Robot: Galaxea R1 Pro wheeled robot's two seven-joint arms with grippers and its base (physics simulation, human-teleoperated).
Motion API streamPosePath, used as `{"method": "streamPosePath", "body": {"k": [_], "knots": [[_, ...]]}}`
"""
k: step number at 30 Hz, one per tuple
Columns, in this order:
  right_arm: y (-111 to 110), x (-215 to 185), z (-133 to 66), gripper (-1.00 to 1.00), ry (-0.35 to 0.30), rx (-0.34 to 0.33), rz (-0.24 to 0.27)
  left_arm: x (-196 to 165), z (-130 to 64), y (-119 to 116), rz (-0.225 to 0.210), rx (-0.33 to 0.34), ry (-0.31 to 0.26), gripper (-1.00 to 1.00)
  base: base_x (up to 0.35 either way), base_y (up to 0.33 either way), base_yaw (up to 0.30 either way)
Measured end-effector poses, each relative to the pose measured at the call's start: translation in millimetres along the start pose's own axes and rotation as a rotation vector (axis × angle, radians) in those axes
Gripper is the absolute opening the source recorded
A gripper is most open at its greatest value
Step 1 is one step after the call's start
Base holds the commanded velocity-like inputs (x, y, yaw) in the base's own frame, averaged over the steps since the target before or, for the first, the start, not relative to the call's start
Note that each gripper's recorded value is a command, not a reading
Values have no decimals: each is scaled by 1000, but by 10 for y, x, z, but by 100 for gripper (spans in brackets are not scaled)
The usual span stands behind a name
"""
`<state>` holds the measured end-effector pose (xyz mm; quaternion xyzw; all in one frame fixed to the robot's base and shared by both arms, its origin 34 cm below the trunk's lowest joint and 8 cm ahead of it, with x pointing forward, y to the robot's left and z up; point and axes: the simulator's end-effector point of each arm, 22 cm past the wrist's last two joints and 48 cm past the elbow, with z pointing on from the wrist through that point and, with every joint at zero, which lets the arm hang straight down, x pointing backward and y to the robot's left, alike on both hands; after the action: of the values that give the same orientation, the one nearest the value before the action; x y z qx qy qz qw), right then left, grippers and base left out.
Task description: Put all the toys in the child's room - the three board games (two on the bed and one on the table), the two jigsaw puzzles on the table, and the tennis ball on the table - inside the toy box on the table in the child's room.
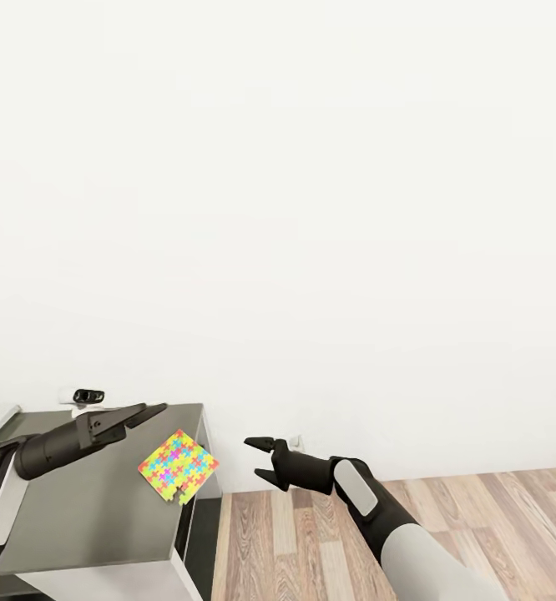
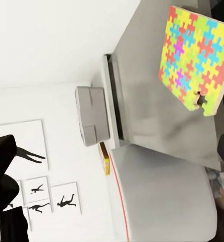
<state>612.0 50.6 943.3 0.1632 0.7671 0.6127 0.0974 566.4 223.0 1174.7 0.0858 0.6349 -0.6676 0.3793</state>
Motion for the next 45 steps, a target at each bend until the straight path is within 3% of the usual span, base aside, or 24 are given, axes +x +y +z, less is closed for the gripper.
{"method": "streamPosePath", "body": {"k": [12, 20, 45], "knots": [[45, 278, 164, 100, 79, 12, -43, -25, -14, -51, 2, 15, -4, 100, 5, 0, 0], [31, 298, 171, 100, 85, 20, -47, -11, -23, -144, -6, 66, -6, 100, 0, 0, 0], [21, 296, 173, 100, 83, 24, -52, 30, -43, -122, -15, 60, -6, 100, 48, 52, 0]]}}
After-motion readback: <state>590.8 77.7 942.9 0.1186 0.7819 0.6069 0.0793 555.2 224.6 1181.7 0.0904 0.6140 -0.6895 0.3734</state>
